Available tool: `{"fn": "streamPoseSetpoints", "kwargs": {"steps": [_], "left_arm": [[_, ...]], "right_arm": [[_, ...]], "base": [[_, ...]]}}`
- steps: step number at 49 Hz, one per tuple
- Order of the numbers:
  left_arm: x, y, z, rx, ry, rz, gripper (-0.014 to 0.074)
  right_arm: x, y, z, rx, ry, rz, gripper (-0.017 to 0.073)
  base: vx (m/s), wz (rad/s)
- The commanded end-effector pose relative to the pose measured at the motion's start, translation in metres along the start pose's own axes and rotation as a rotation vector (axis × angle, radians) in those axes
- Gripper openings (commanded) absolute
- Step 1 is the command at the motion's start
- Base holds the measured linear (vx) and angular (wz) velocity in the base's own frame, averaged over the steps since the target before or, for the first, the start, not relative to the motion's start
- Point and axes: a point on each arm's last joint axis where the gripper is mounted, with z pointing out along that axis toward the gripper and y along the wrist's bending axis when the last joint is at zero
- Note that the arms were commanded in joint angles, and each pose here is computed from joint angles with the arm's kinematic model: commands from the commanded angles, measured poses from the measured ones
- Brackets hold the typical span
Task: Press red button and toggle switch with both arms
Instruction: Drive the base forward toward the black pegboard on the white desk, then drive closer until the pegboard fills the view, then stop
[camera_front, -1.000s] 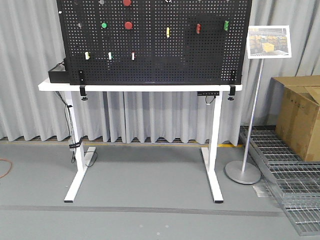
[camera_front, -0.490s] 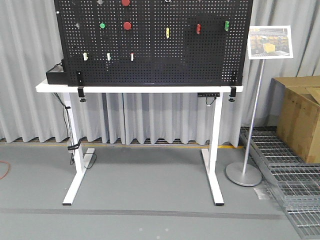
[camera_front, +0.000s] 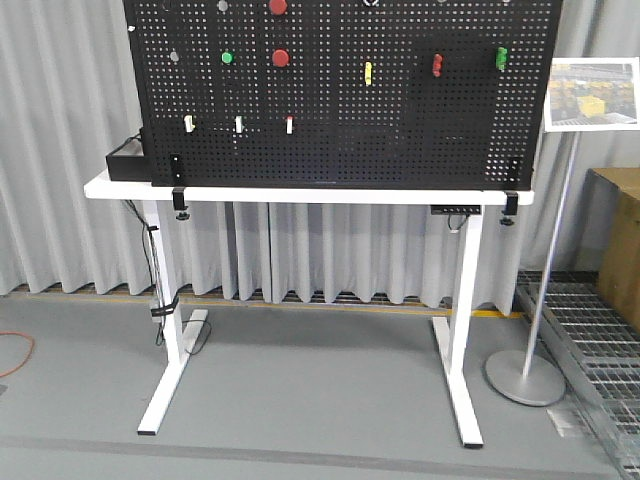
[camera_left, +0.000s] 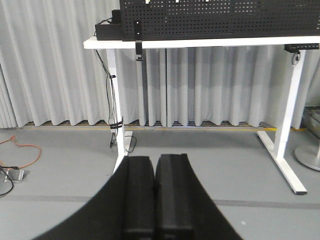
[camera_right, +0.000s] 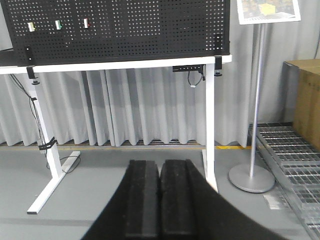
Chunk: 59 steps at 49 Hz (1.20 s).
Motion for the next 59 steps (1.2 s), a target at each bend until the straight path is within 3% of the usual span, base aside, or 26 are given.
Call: {"fn": "streamPoseSetpoints", "kwargs": {"steps": [1, 59], "left_arm": [[0.0028, 0.0001, 0.0006, -0.001, -0.067, -0.018, 0.0002], [0.0028, 0.0001, 0.0006, -0.001, -0.067, -0.018, 0.0002]], "right_arm": [[-0.0050, 0.0003, -0.0010, -0.003, -0.091, -0.009, 0.0000], [-0.0050, 0.0003, -0.0010, -0.003, -0.091, -0.009, 0.0000]], "base": [[0.30, 0.04], [0.40, -0.04]]}}
